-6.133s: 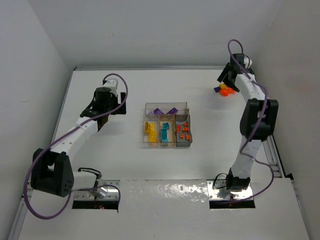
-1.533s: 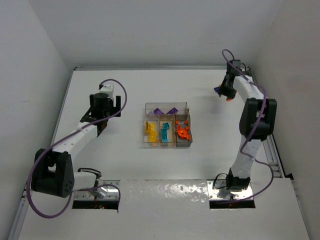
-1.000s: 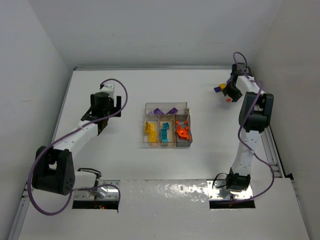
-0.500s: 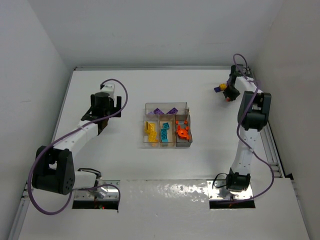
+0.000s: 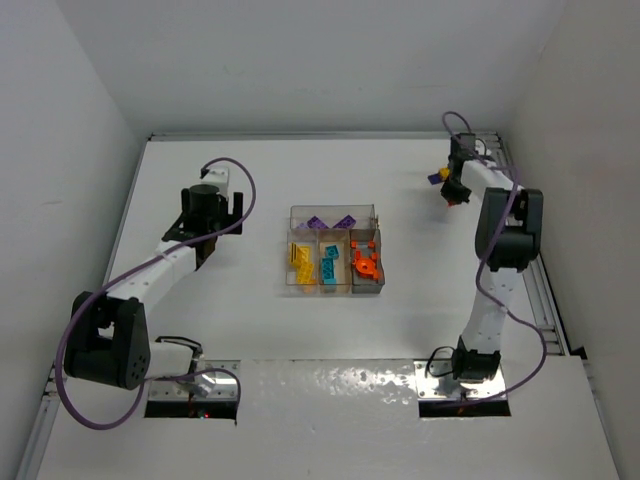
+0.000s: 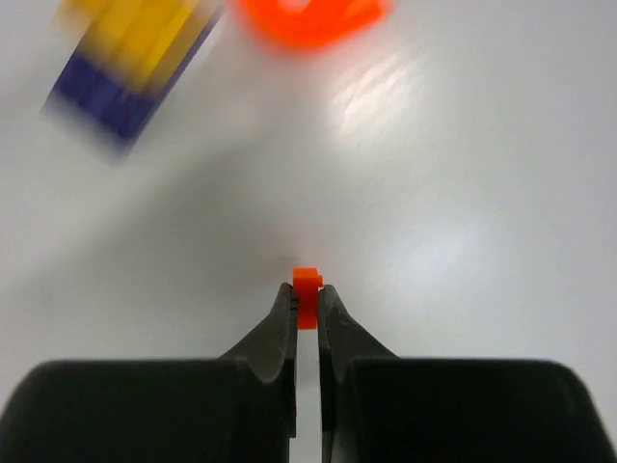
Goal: Sort the legos into containers by color
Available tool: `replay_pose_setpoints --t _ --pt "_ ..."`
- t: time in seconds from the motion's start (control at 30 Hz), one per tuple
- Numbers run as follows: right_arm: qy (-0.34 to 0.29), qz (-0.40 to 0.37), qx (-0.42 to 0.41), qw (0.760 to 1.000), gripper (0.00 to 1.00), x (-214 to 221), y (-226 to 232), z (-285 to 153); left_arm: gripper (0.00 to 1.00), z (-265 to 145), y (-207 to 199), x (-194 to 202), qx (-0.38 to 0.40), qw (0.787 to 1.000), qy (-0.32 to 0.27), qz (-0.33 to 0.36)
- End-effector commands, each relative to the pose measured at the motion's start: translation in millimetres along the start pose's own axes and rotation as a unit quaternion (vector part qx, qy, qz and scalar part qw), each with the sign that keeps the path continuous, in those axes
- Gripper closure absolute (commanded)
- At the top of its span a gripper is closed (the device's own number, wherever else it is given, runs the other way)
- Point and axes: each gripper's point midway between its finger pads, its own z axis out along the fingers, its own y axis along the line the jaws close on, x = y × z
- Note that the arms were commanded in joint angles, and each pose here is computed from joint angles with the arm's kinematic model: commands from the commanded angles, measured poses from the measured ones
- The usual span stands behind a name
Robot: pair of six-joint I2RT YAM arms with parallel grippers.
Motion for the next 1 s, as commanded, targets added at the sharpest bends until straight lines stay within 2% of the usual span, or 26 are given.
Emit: replay_pose_setpoints --t 0.0,0.03,0.07,0.1,0.13,0.37,0.47,0.73,0.77,0.83,0.87,0.93,0.97 --pt "-0.160 -0.158 -0.094 0.970 1.00 -33.8 49.0 -122.3 0.14 -2.3 7.4 -19.5 -0.008 1.000 -0.030 -0.004" --pt "-0.176 -0.193 -0.137 0.955 1.00 -18.4 69.7 -143.9 0.14 -2.9 7.6 -19.6 -0.008 0.999 -0.031 -0.004" --pt "-0.194 -0.236 -0.202 0.931 1.00 1.3 79.1 -167.8 0.14 -2.6 7.5 -16.7 -0.008 1.000 -0.028 -0.002" --pt "-0.205 -0.261 -0.210 0.920 1.00 12.1 80.0 -177.1 0.14 -2.7 7.6 -16.3 -0.007 1.000 -0.028 -0.003" --pt "-0.180 -0.310 -0.255 0.898 1.00 54.6 92.7 -181.2 0.14 -2.5 5.7 -14.9 0.000 1.000 -0.028 -0.004" --pt "-0.098 -0.396 -0.369 0.835 1.00 167.5 112.2 -227.4 0.14 -3.2 -8.9 -27.7 0.041 0.997 -0.059 -0.013" --pt "-0.088 -0.399 -0.394 0.823 1.00 196.9 121.0 -235.2 0.14 -4.8 -11.2 -27.4 0.048 0.997 -0.062 -0.017" --pt "-0.053 -0.392 -0.399 0.827 1.00 226.8 126.1 -226.9 0.14 -11.0 -10.0 -24.0 0.050 0.997 -0.063 -0.012" --pt "-0.049 -0.394 -0.397 0.828 0.86 229.1 125.8 -224.8 0.14 -11.5 -9.9 -23.3 0.050 0.997 -0.063 -0.012" --pt "-0.041 -0.398 -0.394 0.827 0.74 228.7 129.2 -222.6 0.14 -12.8 -9.9 -23.2 0.051 0.996 -0.065 -0.014" --pt "-0.032 -0.403 -0.389 0.828 0.63 231.3 127.4 -221.0 0.14 -12.9 -10.2 -23.2 0.052 0.996 -0.065 -0.015" --pt "-0.035 -0.402 -0.393 0.826 0.53 226.9 131.9 -224.5 0.14 -14.0 -11.0 -23.3 0.055 0.996 -0.065 -0.018" --pt "-0.038 -0.402 -0.393 0.826 0.52 225.3 132.8 -225.1 0.14 -13.9 -10.7 -23.3 0.055 0.996 -0.065 -0.017"
